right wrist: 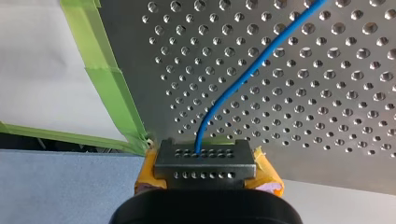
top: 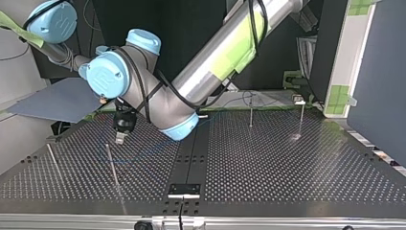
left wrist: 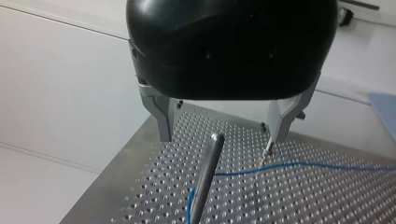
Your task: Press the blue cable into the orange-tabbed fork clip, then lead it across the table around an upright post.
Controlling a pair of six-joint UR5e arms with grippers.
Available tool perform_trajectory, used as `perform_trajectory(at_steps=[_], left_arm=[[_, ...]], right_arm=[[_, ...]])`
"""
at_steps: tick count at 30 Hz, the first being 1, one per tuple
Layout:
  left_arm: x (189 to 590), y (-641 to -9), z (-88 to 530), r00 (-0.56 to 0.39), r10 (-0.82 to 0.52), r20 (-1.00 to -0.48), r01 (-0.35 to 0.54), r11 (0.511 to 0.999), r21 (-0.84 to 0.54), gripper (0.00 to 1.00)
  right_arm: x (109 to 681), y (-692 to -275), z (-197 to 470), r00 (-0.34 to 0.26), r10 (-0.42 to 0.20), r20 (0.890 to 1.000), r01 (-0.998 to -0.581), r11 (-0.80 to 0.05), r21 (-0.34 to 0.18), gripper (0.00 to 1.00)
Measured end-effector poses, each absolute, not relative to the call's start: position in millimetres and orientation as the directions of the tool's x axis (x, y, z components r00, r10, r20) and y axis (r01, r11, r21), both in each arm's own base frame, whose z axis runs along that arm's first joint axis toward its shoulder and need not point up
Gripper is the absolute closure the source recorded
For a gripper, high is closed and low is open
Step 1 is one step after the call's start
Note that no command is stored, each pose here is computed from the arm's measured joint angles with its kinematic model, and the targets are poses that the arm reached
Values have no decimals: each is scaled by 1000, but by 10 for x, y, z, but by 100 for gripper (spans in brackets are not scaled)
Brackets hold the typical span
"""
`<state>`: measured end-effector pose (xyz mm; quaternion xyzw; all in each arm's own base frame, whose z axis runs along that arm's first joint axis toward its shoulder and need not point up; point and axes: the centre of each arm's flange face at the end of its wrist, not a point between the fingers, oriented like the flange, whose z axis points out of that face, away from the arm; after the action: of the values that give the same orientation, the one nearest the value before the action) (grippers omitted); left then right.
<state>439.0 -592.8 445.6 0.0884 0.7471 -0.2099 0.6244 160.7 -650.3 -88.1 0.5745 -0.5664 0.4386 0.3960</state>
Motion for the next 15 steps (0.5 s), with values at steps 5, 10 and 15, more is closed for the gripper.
perform_trajectory(at_steps=[5,10,15], left_arm=[[4406,-5890,4459,-176,-93,-980,360,920,-152,0],[4416,-5845,4465,-162,-88,-983,314,940,-135,0],[4420,-5822,4457,-159,-88,-983,289,948,-132,0]], right_arm=[[1614,-6500,-881,-26,-304,952,-998,-46,-42,100],[1616,-6497,-882,-25,-307,951,-998,-47,-41,100],[1617,-6495,-884,-25,-308,951,-998,-47,-41,100]])
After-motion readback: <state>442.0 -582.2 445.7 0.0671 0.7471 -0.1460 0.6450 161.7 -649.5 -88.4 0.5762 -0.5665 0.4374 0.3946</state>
